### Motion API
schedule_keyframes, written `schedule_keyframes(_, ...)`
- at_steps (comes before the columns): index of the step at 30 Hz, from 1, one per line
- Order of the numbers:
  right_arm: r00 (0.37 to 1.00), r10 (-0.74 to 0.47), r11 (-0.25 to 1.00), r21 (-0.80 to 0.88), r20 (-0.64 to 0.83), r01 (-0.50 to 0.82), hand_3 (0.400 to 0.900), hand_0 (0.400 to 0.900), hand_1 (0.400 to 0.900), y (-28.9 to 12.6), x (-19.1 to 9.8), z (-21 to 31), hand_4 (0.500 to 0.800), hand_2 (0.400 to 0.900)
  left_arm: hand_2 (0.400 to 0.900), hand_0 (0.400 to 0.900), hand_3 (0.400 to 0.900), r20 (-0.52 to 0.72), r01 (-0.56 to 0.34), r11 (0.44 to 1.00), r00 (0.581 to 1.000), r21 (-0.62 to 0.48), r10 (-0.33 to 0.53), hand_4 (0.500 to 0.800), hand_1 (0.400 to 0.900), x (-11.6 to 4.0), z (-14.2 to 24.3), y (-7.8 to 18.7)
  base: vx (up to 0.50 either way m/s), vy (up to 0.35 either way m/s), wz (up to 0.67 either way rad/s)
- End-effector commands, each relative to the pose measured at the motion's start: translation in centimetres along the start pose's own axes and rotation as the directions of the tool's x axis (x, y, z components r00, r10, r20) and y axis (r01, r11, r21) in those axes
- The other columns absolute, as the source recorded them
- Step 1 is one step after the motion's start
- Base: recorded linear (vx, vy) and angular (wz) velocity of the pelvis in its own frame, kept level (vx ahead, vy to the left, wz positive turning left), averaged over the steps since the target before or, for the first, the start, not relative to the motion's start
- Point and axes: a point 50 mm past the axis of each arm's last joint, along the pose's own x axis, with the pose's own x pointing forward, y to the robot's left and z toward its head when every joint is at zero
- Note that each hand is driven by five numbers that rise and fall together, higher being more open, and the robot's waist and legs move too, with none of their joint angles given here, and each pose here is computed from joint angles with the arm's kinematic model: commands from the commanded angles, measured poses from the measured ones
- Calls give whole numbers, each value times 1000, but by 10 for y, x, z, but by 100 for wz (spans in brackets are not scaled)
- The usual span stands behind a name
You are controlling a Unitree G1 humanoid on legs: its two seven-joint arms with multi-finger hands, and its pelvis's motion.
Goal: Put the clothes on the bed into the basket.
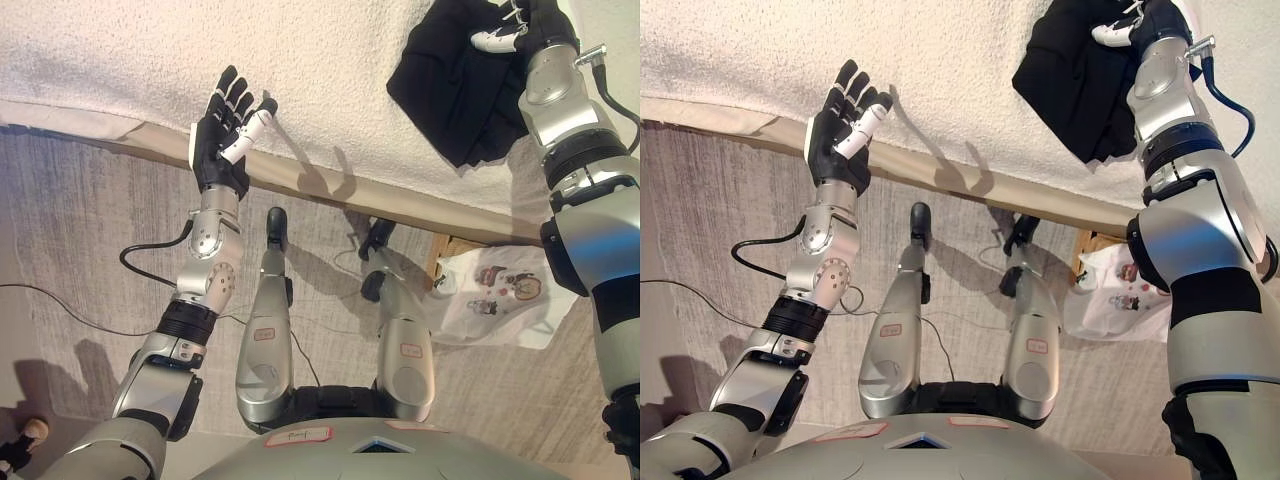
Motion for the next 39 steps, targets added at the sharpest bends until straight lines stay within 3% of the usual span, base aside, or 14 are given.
schedule_keyframes(1,970,-109,989,122,218,84,400,400,400,-22,0,66,500,400,900,900,900,243,56,998,969,-25,-48,800,900,0,47,-2,0,0,0)
schedule_keyframes(5,940,-176,968,224,291,112,400,400,400,-31,-4,83,500,400,900,900,900,241,38,999,970,-19,-33,800,900,-2,46,3,20,43,-4)
schedule_keyframes(6,905,-250,944,294,343,150,400,400,400,-75,-6,98,500,400,900,900,900,239,-8,1000,971,-9,10,800,900,-3,47,15,18,77,-33)
schedule_keyframes(8,905,-259,920,372,336,125,400,400,400,-25,-25,29,500,400,900,900,900,198,-31,999,980,-10,32,800,900,-13,32,17,31,121,-38)
schedule_keyframes(14,901,-315,894,412,299,176,400,400,400,-18,-57,-32,500,400,900,900,900,196,-68,997,979,26,61,800,900,-21,27,30,45,79,3)
schedule_keyframes(27,954,-261,899,397,148,184,400,400,400,4,-108,-112,500,400,900,900,900,70,-143,985,988,101,137,800,900,-60,-1,68,4,47,-17)
schedule_keyframes(39,946,-324,897,315,-5,309,400,400,400,-17,-128,-162,500,400,900,900,900,23,-181,973,983,140,180,800,900,-75,-8,86,-23,33,-34)
